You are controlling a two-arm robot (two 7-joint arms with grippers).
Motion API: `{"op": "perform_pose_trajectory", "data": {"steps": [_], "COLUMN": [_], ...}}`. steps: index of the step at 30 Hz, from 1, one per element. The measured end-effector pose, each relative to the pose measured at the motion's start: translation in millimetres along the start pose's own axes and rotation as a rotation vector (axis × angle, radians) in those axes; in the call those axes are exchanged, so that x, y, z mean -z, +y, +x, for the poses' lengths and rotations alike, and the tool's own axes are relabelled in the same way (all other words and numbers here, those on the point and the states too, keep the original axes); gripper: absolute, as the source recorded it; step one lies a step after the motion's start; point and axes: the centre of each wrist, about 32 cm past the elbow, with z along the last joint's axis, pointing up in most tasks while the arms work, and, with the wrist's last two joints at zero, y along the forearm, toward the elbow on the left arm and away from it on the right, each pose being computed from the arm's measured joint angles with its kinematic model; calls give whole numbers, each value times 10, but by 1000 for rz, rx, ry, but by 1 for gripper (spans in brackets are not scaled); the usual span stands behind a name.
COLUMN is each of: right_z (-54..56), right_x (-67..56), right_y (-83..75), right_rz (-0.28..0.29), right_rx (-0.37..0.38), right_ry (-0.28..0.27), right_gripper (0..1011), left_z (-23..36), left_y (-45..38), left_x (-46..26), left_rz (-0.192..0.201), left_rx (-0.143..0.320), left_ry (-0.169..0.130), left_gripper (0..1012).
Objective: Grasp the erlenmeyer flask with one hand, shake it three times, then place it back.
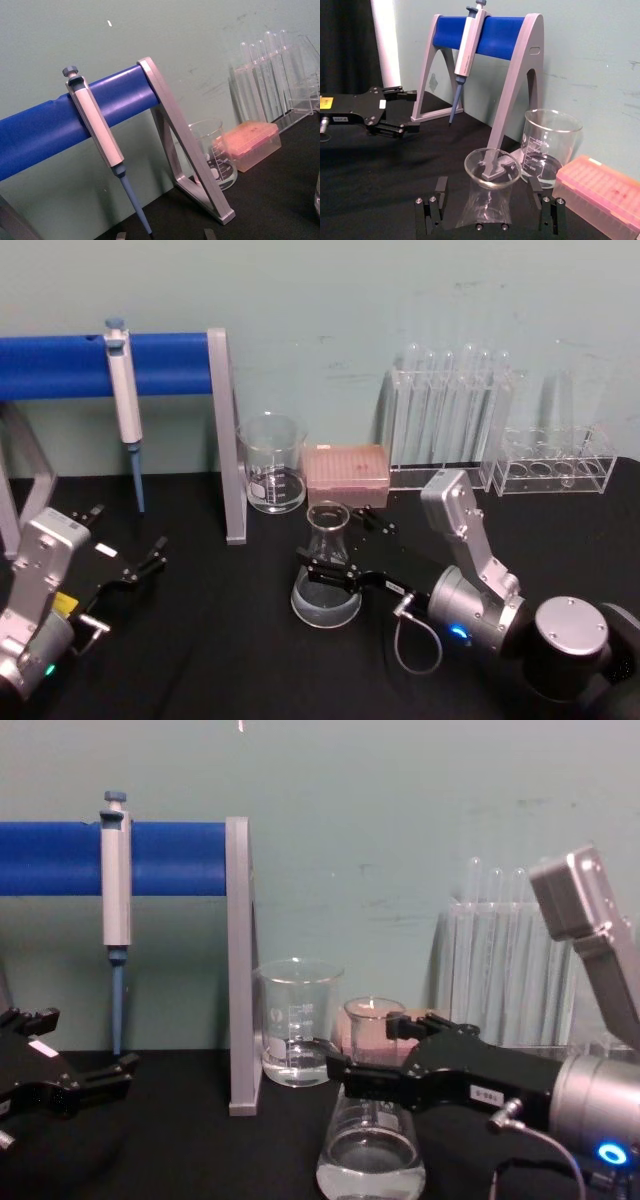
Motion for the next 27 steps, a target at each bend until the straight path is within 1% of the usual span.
{"op": "perform_pose_trajectory", "data": {"steps": [6, 7, 10, 13, 17, 18, 20, 21, 23, 24, 26, 27], "right_z": [17, 23, 34, 54, 75, 84, 96, 110, 127, 143, 157, 168], "right_x": [-30, -35, -50, -68, -87, -95, -101, -101, -104, -103, -99, -97], "right_y": [-132, -180, -261, -394, -501, -551, -603, -654, -699, -737, -764, -783], "right_rz": [-11, -16, -26, -40, -50, -55, -60, -68, -73, -76, -77, -77], "right_rx": [-6, -7, -7, -2, 6, 13, 24, 41, 63, 88, 114, 140], "right_ry": [7, 10, 12, 18, 23, 26, 28, 32, 34, 35, 36, 36], "right_gripper": [1000, 1000, 1000, 1000, 1000, 1000, 1000, 1000, 1000, 1000, 1000, 1000], "left_z": [0, 0, 0, 0, 0, 0, 0, 0, 0, 0, 0, 0], "left_y": [0, 0, 0, 0, 0, 0, 0, 0, 0, 0, 0, 0], "left_x": [0, 0, 0, 0, 0, 0, 0, 0, 0, 0, 0, 0], "left_rz": [0, 0, 0, 0, 0, 0, 0, 0, 0, 0, 0, 0], "left_rx": [0, 0, 0, 0, 0, 0, 0, 0, 0, 0, 0, 0], "left_ry": [0, 0, 0, 0, 0, 0, 0, 0, 0, 0, 0, 0], "left_gripper": [1001, 1001, 1001, 1001, 1001, 1001, 1001, 1001, 1001, 1000, 1001, 1001]}}
